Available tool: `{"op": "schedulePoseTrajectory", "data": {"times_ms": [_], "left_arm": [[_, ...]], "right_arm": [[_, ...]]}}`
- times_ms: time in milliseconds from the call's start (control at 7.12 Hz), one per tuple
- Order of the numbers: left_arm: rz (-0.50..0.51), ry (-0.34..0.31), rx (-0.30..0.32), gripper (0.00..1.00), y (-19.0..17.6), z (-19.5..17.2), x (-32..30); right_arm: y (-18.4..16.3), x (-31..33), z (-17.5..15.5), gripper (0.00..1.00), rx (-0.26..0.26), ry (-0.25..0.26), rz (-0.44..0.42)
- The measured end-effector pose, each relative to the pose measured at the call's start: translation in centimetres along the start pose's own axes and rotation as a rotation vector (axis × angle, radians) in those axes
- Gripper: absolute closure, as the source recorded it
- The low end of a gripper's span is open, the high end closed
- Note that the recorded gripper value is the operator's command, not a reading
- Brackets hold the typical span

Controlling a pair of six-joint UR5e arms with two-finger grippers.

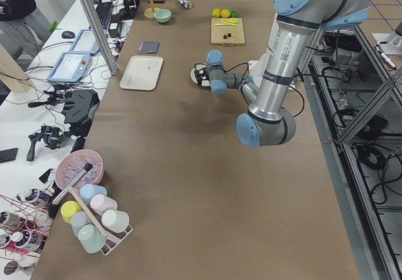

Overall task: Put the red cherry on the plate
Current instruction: 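Carry the white plate toward the table center and set it down, then open the left gripper and withdraw the left arm from the plate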

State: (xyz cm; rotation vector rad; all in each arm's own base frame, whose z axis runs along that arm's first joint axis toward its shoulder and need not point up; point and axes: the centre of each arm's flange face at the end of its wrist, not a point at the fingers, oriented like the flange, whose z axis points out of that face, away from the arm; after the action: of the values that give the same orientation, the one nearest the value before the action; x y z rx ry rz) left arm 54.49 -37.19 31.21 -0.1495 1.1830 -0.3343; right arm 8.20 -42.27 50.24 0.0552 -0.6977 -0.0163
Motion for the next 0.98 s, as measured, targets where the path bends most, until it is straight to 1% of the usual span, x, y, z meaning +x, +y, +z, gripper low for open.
{"op": "schedulePoseTrajectory", "data": {"times_ms": [140,281,421,561,702,842,982], "left_arm": [[-0.005,0.01,-0.008,0.02,-0.4,-0.3,0.3],[-0.023,0.002,-0.033,0.02,-2.2,-1.6,-0.3],[-0.054,-0.011,-0.066,0.02,-5.7,-4.5,-2.1],[-0.076,-0.011,-0.076,0.03,-9.2,-8.3,-4.1],[-0.073,-0.019,-0.07,0.02,-12.1,-13.3,-8.1],[-0.032,-0.037,-0.057,0.03,-13.6,-18.5,-13.8],[0.023,-0.063,-0.035,0.03,-14.3,-23.2,-20.2]], "right_arm": [[-0.1,0.1,0.1,0.0,-0.002,0.0,0.001],[-0.1,0.2,0.3,0.0,-0.006,0.0,0.004],[-0.2,0.5,0.6,0.0,-0.011,0.001,0.008],[-0.2,0.6,0.7,0.0,-0.013,0.002,0.009],[-0.2,0.6,0.7,0.0,-0.013,0.002,0.009],[-0.4,0.7,0.8,0.0,-0.013,0.002,0.009],[-0.5,1.0,1.2,0.0,-0.021,0.002,0.013]]}}
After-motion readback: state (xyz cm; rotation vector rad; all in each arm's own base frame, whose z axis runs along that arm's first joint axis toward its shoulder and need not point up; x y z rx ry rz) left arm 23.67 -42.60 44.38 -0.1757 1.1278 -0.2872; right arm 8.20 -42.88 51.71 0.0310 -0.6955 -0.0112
